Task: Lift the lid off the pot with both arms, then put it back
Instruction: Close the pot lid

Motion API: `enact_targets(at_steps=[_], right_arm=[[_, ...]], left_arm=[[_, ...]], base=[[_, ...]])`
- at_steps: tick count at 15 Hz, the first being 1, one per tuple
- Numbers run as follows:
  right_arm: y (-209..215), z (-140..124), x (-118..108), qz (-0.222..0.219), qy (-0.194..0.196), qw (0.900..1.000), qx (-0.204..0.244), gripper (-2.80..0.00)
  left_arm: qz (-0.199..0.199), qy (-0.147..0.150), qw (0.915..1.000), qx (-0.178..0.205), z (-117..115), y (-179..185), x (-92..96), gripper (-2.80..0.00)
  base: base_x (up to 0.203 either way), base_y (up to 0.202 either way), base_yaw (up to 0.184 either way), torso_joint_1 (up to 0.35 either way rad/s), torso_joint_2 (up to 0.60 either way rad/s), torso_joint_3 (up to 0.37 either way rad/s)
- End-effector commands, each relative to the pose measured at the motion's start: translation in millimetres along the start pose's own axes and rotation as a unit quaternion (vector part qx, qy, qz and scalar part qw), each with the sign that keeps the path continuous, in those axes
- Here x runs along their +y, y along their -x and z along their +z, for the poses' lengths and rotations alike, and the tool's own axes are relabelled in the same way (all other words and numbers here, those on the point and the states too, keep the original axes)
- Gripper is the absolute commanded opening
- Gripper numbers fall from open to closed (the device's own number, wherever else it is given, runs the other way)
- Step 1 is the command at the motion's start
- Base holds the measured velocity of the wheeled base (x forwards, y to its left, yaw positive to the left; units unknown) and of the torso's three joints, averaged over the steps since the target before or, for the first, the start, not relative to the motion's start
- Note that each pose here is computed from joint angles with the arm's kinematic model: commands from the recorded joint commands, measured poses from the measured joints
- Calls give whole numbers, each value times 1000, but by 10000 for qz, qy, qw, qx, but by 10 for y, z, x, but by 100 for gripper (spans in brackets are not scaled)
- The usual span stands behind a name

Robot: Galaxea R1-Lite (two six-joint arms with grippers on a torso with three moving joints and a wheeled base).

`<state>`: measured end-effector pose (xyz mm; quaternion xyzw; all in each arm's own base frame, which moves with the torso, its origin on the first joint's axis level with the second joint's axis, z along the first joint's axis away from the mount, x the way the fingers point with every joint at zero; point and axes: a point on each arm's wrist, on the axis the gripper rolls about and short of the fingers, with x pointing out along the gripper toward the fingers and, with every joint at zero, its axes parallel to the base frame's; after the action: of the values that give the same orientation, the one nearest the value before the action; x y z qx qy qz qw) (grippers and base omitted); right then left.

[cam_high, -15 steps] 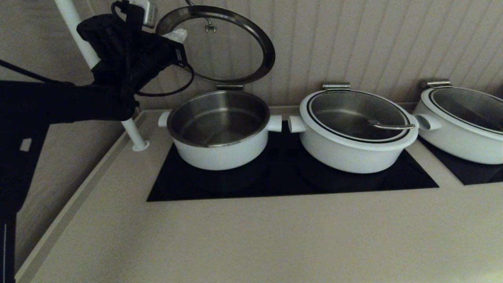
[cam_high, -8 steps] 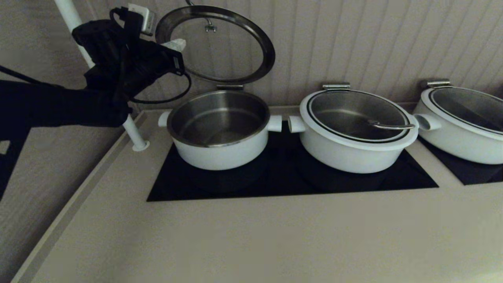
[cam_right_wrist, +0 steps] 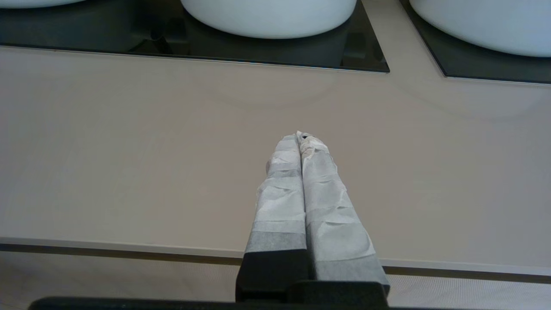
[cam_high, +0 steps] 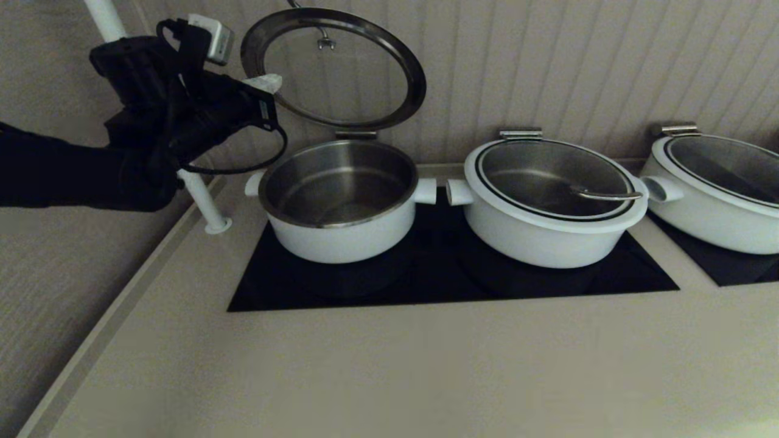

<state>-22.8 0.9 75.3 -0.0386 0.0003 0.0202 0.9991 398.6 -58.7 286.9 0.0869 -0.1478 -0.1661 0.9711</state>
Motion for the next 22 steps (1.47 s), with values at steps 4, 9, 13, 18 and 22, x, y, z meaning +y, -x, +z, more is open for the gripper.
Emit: enact_targets(at_steps=[4, 9, 13, 18, 22], right_arm=[[0, 0, 0, 5, 5, 10000, -3, -280], [0, 0, 0, 5, 5, 10000, -3, -280], [0, 0, 0, 2, 5, 10000, 0, -280], [0, 0, 0, 5, 5, 10000, -3, -280], [0, 0, 0, -2, 5, 10000, -3, -280]], left_arm=[[1, -3, 10000, 24, 179, 287, -33, -280], [126, -23, 9999, 82, 214, 434, 34, -280], [206, -125, 9990, -383, 427, 288, 115, -280], [255, -222, 9964, -781, 672, 44, 212, -280], [265, -262, 9949, -939, 799, -106, 268, -280]], base=[[0, 0, 0, 0, 0, 0], [0, 0, 0, 0, 0, 0], [0, 0, 0, 0, 0, 0], [0, 0, 0, 0, 0, 0], [0, 0, 0, 0, 0, 0]])
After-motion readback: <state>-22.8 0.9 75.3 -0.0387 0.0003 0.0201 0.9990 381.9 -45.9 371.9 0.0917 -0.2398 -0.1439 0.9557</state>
